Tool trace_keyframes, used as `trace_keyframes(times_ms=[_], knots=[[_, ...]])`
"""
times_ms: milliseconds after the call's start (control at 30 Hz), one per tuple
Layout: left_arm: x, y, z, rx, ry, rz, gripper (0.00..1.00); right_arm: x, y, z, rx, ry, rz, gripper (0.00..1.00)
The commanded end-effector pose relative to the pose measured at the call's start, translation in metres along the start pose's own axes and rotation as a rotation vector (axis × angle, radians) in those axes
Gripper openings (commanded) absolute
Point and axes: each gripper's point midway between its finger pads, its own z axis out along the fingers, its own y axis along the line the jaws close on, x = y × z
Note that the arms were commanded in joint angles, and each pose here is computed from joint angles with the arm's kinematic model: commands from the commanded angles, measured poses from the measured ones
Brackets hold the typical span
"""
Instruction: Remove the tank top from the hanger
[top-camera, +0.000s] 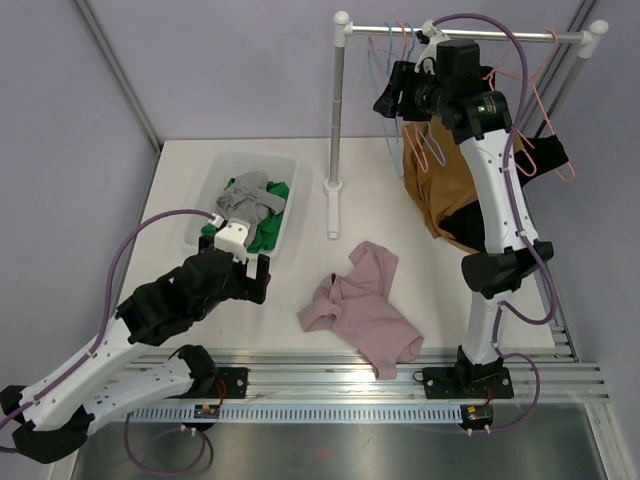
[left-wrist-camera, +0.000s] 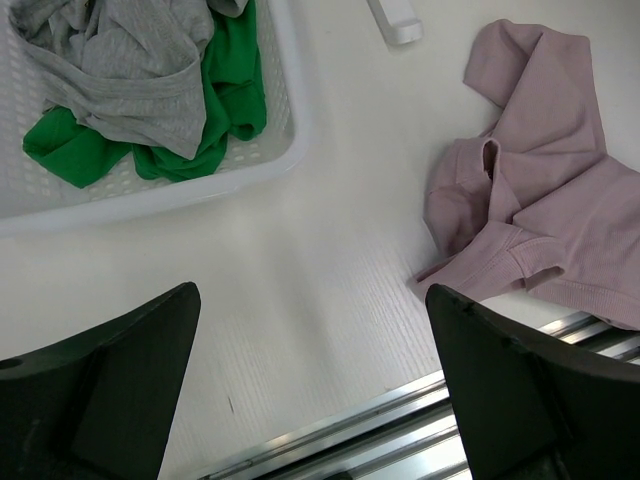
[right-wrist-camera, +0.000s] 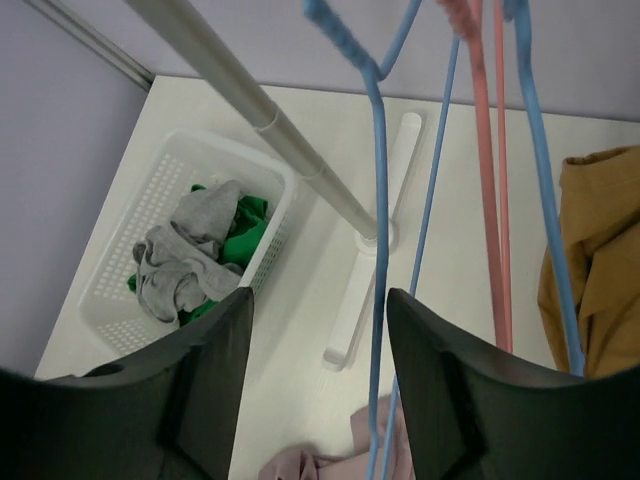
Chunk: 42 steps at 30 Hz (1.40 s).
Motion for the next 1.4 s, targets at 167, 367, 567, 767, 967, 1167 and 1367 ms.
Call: trace_keyframes(times_ms=[167,367,567,767,967,1167,1367], knots=[[-0.033,-0.032,0.008,0.057,-0.013,-0.151,0.99,-0.025,0.031,-0.114,-0.026,-0.159,-0.053,1.00],[-0.014,-0.106,0.045,0.154,0.091,-0.085,0.99,0.025,0.018,-0.166,0.034,-0.125,-0.063,1.00],[0.024,-0.174,0.080,0.250,0.200,0.015,0.99,0.088,0.009,-0.217,0.031,-0.165,-0.019,1.00],[0.054,-0.218,0.117,0.355,0.249,0.025,0.99,0.139,0.029,-0.249,-0.133,-0.182,-0.003,1.00],[0.080,-0.232,0.158,0.298,0.297,0.061,0.99,0.163,0.036,-0.258,-0.195,-0.145,-0.003,0.99],[0.114,-0.219,0.184,0.110,0.355,0.151,0.99,0.174,0.042,-0.269,-0.240,-0.149,0.001,1.00],[0.123,-0.214,0.178,0.073,0.364,0.184,0.13,0.176,0.048,-0.284,-0.267,-0.173,-0.002,0.99]])
